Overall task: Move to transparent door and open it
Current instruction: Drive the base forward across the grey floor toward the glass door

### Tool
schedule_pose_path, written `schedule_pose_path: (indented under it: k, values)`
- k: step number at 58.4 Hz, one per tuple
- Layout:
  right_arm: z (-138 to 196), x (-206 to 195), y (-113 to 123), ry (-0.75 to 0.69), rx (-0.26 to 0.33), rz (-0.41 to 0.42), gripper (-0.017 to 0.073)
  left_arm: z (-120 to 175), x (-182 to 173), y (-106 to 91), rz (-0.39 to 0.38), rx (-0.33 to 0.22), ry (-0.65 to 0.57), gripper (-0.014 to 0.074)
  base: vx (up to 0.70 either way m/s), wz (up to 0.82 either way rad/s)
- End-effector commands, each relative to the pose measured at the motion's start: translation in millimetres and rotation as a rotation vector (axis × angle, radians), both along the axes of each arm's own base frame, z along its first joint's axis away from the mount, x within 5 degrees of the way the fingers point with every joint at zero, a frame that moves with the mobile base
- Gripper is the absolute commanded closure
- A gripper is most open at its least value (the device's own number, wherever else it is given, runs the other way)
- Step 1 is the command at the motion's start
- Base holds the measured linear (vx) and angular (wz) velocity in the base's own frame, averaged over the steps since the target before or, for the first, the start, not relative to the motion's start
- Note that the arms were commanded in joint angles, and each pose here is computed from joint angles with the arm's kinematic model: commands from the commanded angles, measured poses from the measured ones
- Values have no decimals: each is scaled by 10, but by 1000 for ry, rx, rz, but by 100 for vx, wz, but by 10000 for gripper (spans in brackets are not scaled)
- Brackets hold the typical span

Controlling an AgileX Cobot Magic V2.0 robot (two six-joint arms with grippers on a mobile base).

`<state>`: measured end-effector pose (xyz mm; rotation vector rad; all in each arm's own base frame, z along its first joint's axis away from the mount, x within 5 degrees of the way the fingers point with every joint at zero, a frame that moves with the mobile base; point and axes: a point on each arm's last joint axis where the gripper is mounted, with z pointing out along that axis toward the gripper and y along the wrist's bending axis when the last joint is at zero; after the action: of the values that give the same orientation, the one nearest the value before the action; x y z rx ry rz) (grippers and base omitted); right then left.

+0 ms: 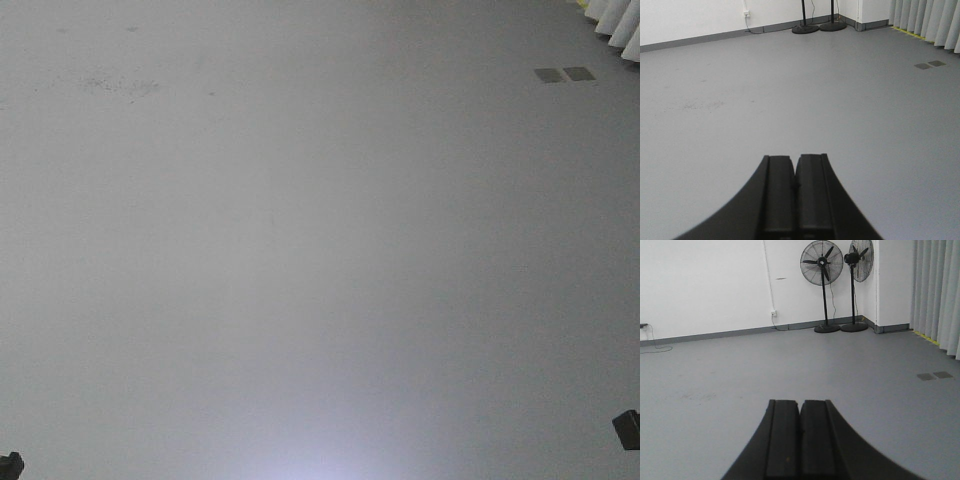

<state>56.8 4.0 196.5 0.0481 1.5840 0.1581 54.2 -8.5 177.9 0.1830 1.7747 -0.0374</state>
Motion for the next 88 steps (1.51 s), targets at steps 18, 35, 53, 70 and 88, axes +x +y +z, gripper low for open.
schedule_pose_path:
  k: [18,35,53,70,88]
  values:
    - [67,-12,-3,-91,1,-4,564,48,7,7,8,-17,-85,591,0,0]
    - [67,-12,-3,-91,1,-4,564,48,7,7,8,-17,-85,591,0,0]
    - [67,-12,-3,-91,1,-4,564,48,7,7,8,-17,-85,591,0,1]
    - [67,-12,-3,-91,1,-4,564,48,7,7,8,-17,-85,591,5,0]
    - [67,-12,-3,-91,1,-4,564,48,7,7,8,-17,-85,591,18,1]
